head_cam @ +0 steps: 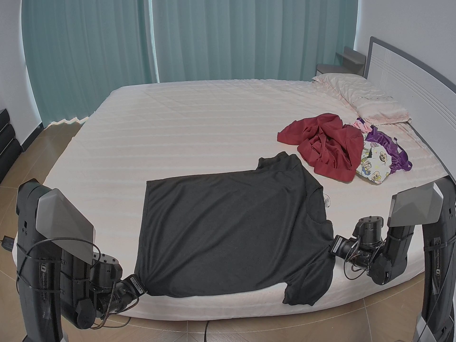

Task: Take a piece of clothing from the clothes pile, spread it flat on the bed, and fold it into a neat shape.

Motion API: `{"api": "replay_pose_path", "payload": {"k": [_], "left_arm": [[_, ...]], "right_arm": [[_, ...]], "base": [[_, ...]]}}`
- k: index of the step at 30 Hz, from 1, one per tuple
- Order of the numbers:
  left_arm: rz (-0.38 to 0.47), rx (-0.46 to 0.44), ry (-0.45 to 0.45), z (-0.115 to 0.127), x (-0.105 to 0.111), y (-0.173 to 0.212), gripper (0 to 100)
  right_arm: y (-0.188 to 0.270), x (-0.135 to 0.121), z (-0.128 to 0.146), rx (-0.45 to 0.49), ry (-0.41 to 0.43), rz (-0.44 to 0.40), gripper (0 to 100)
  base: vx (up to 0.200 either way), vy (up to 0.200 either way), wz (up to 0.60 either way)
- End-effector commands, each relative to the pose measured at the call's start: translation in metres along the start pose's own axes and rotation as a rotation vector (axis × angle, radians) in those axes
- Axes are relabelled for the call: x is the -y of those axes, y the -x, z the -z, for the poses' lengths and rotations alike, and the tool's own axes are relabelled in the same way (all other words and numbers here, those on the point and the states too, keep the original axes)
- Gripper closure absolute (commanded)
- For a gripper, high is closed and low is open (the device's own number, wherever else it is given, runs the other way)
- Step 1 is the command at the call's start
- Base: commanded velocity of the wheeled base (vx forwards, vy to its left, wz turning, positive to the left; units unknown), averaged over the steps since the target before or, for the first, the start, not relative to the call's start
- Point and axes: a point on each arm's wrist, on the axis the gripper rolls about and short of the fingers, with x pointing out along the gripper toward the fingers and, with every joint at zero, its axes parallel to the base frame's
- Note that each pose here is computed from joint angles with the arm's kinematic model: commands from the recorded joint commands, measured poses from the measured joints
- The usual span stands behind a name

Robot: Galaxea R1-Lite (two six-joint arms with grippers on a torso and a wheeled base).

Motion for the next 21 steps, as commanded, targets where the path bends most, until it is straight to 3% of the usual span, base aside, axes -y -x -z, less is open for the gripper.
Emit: {"api": "replay_pose_path", "payload": {"k": [1,10,16,17,21], "left_arm": [[-0.001,0.013,0.005,-0.001,-0.001,-0.006,100],[-0.014,0.014,0.011,0.0,-0.003,-0.009,100],[-0.017,0.013,0.01,0.0,-0.003,-0.01,100],[-0.02,0.012,0.01,0.001,-0.004,-0.01,100],[-0.025,0.013,0.008,0.002,-0.004,-0.013,100]], "right_arm": [[-0.004,0.0,-0.018,0.064,-0.014,-0.015,100],[-0.021,-0.012,-0.033,0.112,0.122,-0.09,100],[-0.037,-0.019,-0.045,0.115,0.139,-0.092,100],[-0.039,-0.02,-0.045,0.116,0.14,-0.092,0],[-0.046,-0.018,-0.039,0.114,0.141,-0.085,0]], "base": [[0.0,0.0,0.0],[0.0,0.0,0.0],[0.0,0.0,0.0],[0.0,0.0,0.0],[0.0,0.0,0.0]]}}
